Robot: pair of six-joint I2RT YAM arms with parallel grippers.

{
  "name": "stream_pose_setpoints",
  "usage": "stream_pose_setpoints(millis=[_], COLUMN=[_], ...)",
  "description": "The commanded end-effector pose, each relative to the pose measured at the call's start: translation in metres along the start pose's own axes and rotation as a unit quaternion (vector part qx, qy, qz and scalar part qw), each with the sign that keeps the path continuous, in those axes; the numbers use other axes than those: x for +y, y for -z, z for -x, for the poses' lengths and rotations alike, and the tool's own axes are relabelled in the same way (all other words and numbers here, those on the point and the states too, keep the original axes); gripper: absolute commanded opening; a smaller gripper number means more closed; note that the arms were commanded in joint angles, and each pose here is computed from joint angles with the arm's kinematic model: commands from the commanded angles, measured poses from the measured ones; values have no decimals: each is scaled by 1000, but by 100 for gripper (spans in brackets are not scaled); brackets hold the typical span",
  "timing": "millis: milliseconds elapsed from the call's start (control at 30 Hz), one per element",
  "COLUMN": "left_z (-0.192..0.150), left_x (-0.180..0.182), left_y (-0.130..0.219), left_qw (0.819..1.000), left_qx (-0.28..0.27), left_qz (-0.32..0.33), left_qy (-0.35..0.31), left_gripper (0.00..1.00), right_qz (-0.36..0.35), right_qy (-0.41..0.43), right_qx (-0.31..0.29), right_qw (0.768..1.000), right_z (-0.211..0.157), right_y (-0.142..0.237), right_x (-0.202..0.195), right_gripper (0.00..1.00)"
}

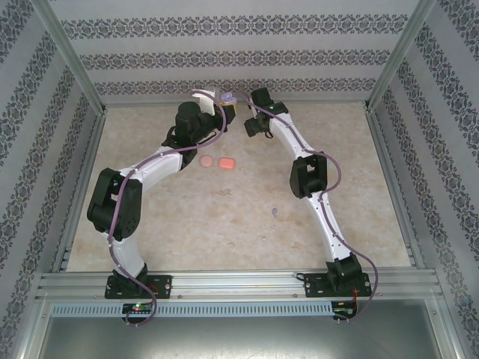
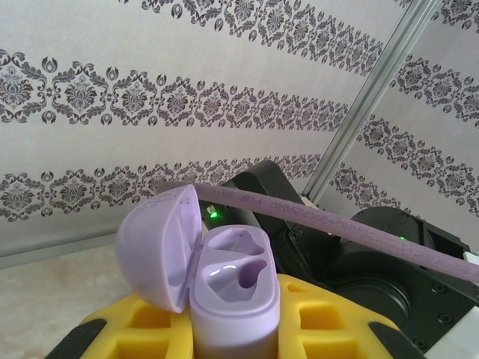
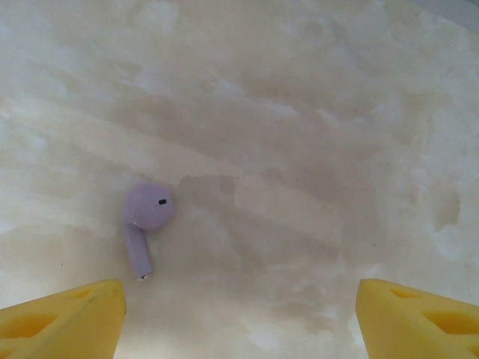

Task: Insert the wireless bluetooth earbuds into the charging case

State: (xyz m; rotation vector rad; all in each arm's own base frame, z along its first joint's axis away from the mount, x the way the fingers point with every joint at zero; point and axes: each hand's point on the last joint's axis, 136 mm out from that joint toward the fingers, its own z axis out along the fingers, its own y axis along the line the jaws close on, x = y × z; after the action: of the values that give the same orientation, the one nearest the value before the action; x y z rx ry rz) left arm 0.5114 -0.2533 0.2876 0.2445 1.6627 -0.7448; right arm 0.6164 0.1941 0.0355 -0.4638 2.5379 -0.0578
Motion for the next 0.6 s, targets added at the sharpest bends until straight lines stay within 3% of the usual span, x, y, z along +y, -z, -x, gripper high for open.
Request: stream_pose_setpoints(millis=[0,367,567], left_z=[20,20,20], left_x=[-15,-17,-17], left_y=[-3,-3,-2], left_qw=[999,999,1000], left_qx=[-24,-24,-21], left_qz=[-22,-24,-21], left_qy=[2,1,-7], left_gripper=[0,0,0], right_qz=[12,36,66], right_qy=[3,-3,-52], right_qx=[27,64,57], right_qw=[1000,997,995], right_z=[-14,-34,-31], right_y=[0,21,46], right_x=[7,20,31], right_gripper=[79,74,73])
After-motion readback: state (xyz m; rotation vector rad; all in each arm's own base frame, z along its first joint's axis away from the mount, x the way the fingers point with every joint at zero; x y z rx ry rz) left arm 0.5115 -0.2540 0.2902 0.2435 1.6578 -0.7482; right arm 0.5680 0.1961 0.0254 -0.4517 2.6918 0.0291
